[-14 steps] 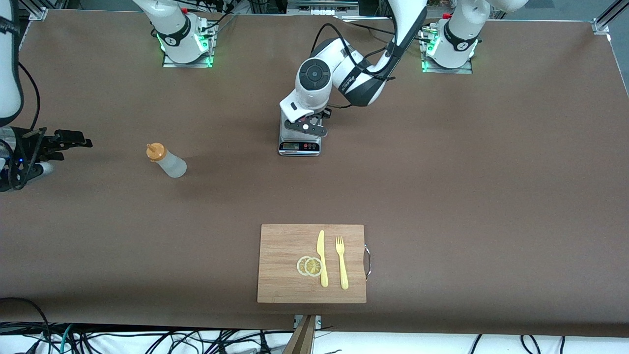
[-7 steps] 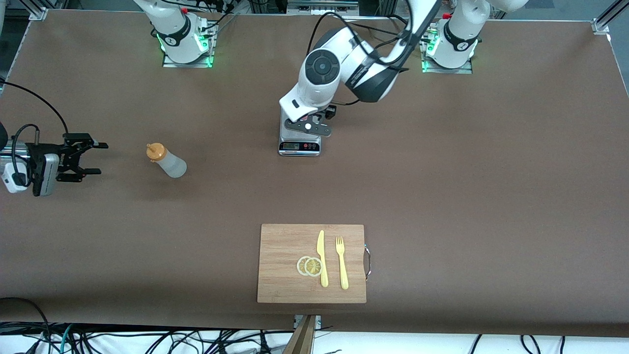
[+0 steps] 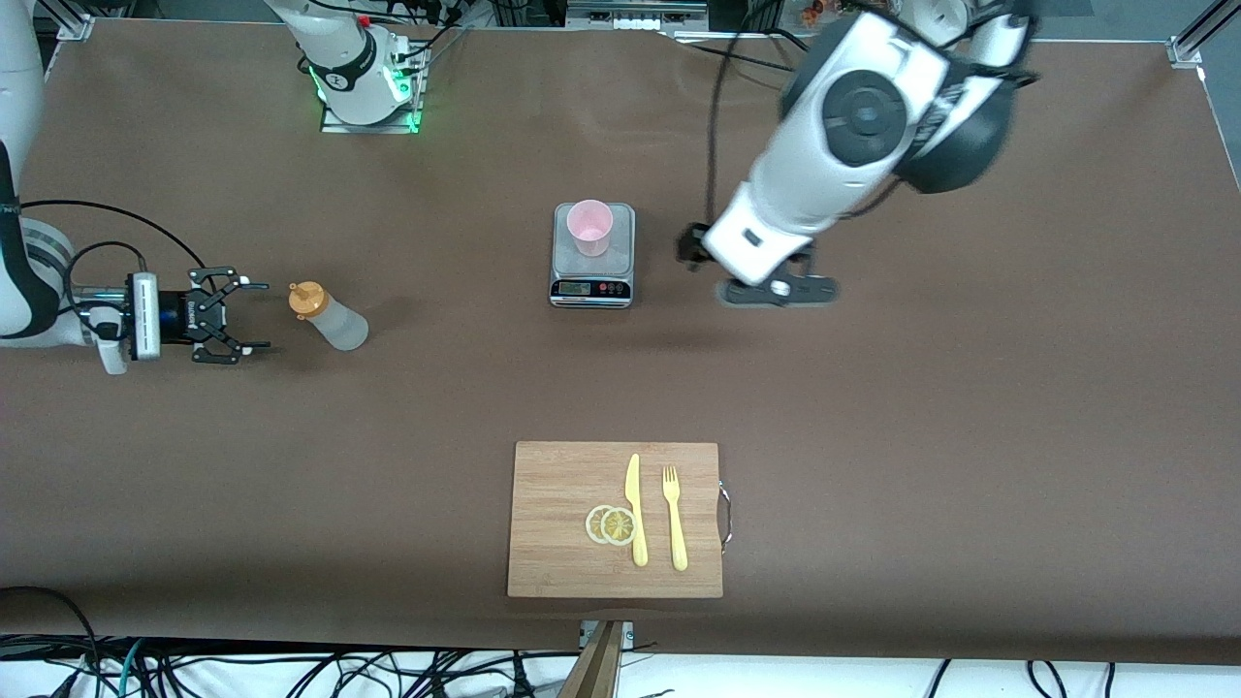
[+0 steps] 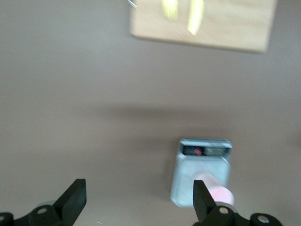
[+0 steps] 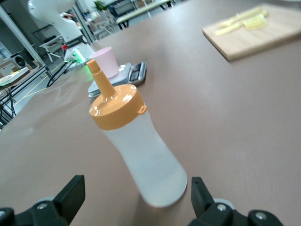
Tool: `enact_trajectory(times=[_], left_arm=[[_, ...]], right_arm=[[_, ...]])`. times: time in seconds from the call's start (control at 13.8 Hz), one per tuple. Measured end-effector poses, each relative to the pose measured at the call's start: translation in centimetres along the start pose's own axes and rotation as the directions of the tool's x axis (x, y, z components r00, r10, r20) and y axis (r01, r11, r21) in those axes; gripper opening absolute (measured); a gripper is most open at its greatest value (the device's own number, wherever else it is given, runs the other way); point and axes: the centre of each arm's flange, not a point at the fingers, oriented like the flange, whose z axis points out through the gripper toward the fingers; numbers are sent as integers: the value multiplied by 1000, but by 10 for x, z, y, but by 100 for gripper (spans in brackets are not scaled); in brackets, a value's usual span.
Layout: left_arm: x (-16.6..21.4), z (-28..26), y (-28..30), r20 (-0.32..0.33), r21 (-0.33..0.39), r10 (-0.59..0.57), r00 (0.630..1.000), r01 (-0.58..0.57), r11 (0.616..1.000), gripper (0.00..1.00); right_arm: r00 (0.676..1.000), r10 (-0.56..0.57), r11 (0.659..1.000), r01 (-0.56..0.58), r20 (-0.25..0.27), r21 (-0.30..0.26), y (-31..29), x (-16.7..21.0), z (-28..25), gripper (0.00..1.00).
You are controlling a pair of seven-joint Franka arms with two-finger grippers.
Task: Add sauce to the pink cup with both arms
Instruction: 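Grasp the sauce bottle with the right gripper while the left gripper withdraws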
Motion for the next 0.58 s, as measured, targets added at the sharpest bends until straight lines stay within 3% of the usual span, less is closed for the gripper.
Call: enact_trajectory(times=[0.22,0.58], left_arm=[[28,-42,-88,-8,39,-64,998,64,997,100],[64,-85,-253,13,77,60,998,-61,995,100]], right_arm=[[987,-147,988,149,-61,30,8,-9,31,100],[953,-254,960,269,-162,75,21,-25,94,100]])
